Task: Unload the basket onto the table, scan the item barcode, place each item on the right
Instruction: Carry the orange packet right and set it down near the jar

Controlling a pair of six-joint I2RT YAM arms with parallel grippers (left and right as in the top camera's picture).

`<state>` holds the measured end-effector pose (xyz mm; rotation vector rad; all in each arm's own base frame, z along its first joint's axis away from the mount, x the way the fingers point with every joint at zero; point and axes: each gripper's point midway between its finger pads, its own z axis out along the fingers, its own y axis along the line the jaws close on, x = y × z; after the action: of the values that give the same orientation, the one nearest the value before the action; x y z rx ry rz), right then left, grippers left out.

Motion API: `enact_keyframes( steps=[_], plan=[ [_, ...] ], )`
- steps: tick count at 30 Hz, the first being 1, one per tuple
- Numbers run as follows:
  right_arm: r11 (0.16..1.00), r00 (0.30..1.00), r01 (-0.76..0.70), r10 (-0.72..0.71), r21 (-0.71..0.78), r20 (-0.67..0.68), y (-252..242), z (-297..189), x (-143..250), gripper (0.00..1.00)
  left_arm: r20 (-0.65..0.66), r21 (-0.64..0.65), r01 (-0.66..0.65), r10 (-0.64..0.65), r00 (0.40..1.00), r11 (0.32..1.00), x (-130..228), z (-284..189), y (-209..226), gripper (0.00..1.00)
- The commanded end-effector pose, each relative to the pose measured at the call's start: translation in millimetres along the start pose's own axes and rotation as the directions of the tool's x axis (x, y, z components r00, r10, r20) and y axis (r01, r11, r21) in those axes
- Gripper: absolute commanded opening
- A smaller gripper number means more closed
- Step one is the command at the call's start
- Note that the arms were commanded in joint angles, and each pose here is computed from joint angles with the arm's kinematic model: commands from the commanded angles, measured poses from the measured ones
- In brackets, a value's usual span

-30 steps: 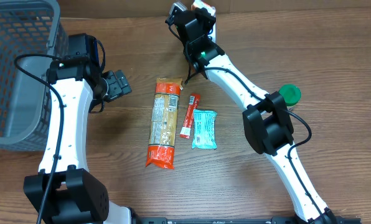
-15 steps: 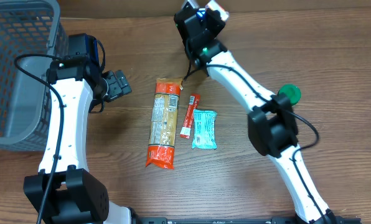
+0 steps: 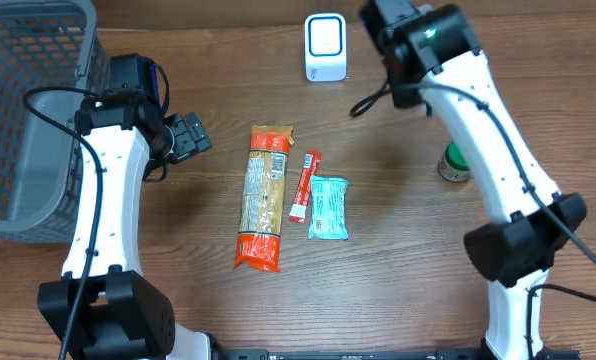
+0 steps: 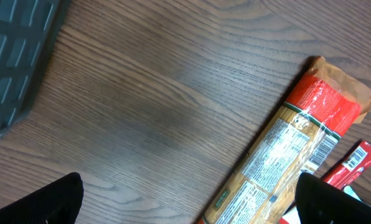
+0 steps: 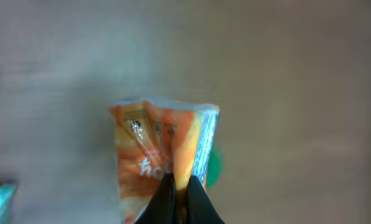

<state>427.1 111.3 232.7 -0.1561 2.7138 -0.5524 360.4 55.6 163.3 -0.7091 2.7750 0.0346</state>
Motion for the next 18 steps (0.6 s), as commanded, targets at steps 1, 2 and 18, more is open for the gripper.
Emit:
enact_keyframes(
  steps=[1,2,18],
  plan=[
    [0.968,0.961,-0.166,0.116,-0.188,-0.253,33,29,37,0.04,0.032,0.003,-0.011,0.011,0.999,1.0,-6,-9,-1,1.0],
    [0.969,0.955,-0.17,0.117,-0.18,-0.273,32,34,42,0.04,0.032,0.003,-0.011,0.011,0.999,1.0,-6,-9,-1,1.0],
    [0.988,0.87,-0.138,0.086,-0.073,-0.485,61,122,125,0.3,0.032,0.003,-0.011,0.011,0.999,1.0,-6,-9,-1,1.0]
  ],
)
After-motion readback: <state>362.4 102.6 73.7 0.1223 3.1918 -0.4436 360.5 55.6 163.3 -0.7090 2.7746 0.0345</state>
